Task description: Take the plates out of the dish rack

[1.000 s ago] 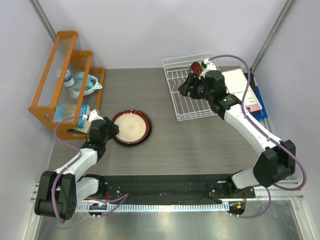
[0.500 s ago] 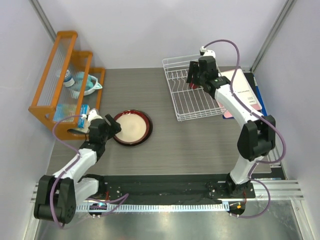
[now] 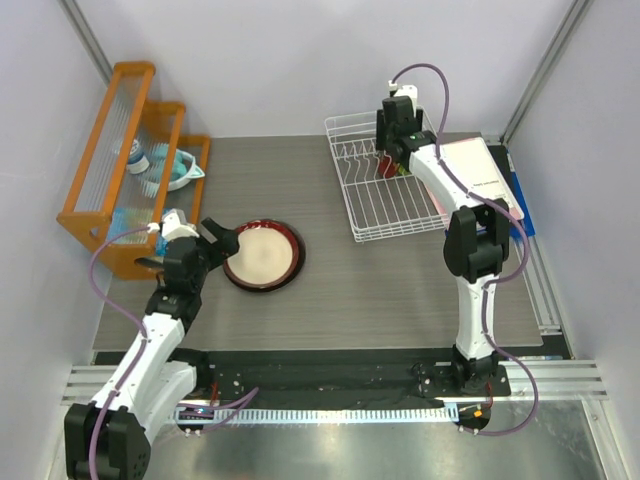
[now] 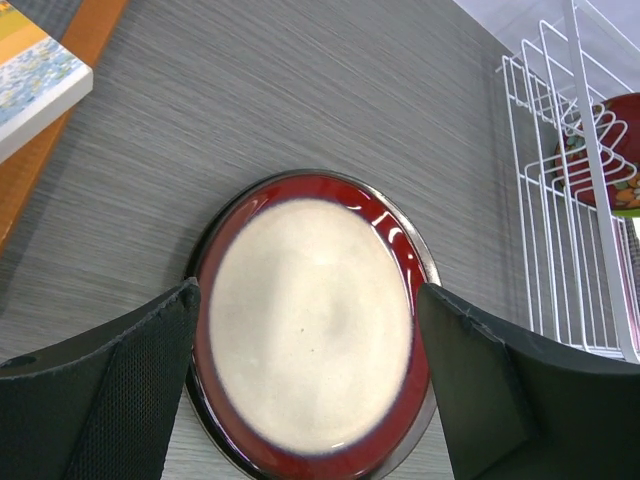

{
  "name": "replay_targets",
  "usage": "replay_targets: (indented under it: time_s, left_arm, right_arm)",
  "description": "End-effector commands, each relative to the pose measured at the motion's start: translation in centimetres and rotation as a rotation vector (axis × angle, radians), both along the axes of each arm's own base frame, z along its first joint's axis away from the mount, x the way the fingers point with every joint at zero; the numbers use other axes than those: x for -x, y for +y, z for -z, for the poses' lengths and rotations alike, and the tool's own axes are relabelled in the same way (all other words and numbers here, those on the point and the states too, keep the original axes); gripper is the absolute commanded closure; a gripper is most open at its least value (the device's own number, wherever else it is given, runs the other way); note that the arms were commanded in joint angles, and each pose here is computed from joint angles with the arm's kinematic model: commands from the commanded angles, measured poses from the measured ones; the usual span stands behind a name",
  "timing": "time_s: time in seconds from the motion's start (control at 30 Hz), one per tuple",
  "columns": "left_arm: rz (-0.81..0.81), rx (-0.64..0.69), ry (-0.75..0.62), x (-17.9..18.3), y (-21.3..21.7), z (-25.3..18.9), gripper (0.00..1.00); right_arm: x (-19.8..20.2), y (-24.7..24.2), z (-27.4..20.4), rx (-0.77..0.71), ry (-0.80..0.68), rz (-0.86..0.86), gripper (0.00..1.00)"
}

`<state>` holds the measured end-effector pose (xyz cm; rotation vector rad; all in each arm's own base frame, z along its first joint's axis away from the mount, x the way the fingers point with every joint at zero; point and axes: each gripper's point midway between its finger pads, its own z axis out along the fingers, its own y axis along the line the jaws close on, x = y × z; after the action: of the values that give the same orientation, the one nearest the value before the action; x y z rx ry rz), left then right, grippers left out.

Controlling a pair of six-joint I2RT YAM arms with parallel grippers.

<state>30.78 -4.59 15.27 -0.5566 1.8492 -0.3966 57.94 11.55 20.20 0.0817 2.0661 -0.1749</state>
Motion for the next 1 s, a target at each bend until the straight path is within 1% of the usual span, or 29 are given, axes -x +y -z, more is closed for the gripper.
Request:
replay_targets:
  time_s: [0.0,0.07,0.13,0.23,0.27,0.37,0.6,0.63,0.7,0.73,0.77,0.87,0.97]
  left_arm:
    - [0.046,0.034,-0.05,-0.5,-1.1,-2.4,0.11]
    - [0.052,0.036,-0.05,-0.6,-1.2,-2.6,0.11]
    - [0.053,0.039,-0.058,-0.8,-1.3,-2.9,0.11]
    - [0.06,0.042,-0.063,-0.9,-1.4,-3.1,0.11]
    - [0.059,0.04,-0.06,-0.9,-1.4,-2.9,0.11]
    - [0.059,0.039,-0.054,-1.0,-1.4,-2.5,0.1]
    - [0.057,0.038,-0.038,-1.3,-1.4,-1.6,0.1]
    - [0.056,0.041,-0.036,-1.3,-1.4,-1.5,0.1]
    - [0.059,0.041,-0.033,-1.3,-1.5,-1.3,0.1]
    - [0.06,0.043,-0.03,-1.3,-1.6,-1.1,0.1]
    - [0.061,0.043,-0.025,-1.3,-1.6,-0.9,0.1]
    - [0.062,0.044,-0.02,-1.4,-1.6,-0.8,0.1]
    - [0.067,0.042,-0.003,-1.4,-1.7,-0.4,0.1]
  right_arm:
    - [-1.9,-2.0,-1.9,0.049,-0.047,0.051,0.34]
    - [-2.5,-2.1,-0.5,0.065,-0.025,0.045,0.36]
    - [-2.9,-2.6,0.0,0.083,-0.022,0.065,0.36]
    - [-3.7,-3.2,1.4,0.063,-0.002,0.057,0.38]
    - [-3.8,-3.3,1.9,0.07,0.005,0.057,0.41]
    - [-4.1,-3.2,3.4,0.068,0.031,0.042,0.44]
    - [-4.5,-2.1,4.7,0.028,0.048,-0.019,0.68]
    - [-4.5,-1.9,4.4,0.021,0.044,-0.021,0.78]
    - [-4.4,-1.6,4.4,0.012,0.043,-0.041,0.87]
    - [-4.4,-1.5,3.9,0.007,0.032,-0.043,0.96]
    - [-4.3,-1.4,3.9,0.005,0.033,-0.045,0.99]
    - [-3.8,-1.7,2.5,0.025,0.011,-0.035,0.99]
    - [-2.9,-2.6,0.3,0.089,-0.033,0.027,0.99]
